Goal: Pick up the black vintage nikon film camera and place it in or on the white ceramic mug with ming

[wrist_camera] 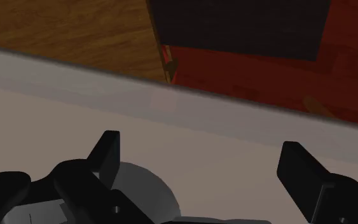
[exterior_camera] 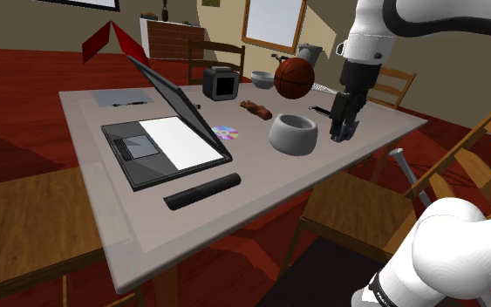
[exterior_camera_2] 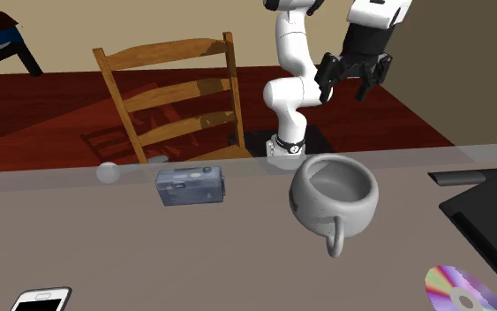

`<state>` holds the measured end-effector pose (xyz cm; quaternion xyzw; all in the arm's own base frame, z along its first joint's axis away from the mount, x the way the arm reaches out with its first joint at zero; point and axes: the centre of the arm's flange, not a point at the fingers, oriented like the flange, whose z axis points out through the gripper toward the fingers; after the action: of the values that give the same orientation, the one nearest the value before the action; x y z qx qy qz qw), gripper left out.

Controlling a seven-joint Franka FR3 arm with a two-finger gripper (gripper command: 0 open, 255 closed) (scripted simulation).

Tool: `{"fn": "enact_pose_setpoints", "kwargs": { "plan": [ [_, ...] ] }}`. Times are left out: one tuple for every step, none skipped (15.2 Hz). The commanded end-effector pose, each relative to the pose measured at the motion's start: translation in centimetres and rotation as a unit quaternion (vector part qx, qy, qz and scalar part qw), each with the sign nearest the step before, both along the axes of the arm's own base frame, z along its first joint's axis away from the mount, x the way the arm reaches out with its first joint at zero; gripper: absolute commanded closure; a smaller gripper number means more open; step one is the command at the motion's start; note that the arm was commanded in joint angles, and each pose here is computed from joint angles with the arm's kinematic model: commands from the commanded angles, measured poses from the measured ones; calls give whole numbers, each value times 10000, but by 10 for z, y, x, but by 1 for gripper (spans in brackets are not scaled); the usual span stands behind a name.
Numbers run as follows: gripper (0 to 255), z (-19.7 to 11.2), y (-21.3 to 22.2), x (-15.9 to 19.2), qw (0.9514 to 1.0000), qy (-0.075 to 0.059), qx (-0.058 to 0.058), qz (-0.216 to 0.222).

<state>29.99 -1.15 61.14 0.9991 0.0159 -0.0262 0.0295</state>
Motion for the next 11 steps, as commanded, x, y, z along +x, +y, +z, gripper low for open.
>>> {"fn": "enact_pose_setpoints", "kwargs": {
  "plan": [
    [0, 0, 0, 0, 10000, 0, 0, 0],
    [0, -1, -13, -5, 9998, 3, 30, 209],
    [0, -3, -26, -9, 9991, 5, 60, 419],
    [0, -4, -40, -12, 9980, 8, 90, 628],
    [0, -6, -53, -15, 9964, 10, 121, 837],
    [0, -7, -67, -17, 9944, 13, 151, 1045],
    [0, -9, -80, -19, 9920, 15, 181, 1253],
    [0, -11, -94, -20, 9891, 18, 211, 1461],
    [0, -13, -108, -21, 9857, 20, 240, 1667],
    [0, -15, -121, -21, 9819, 22, 270, 1873],
    [0, -17, -135, -21, 9777, 25, 300, 2079]
  ]
}}
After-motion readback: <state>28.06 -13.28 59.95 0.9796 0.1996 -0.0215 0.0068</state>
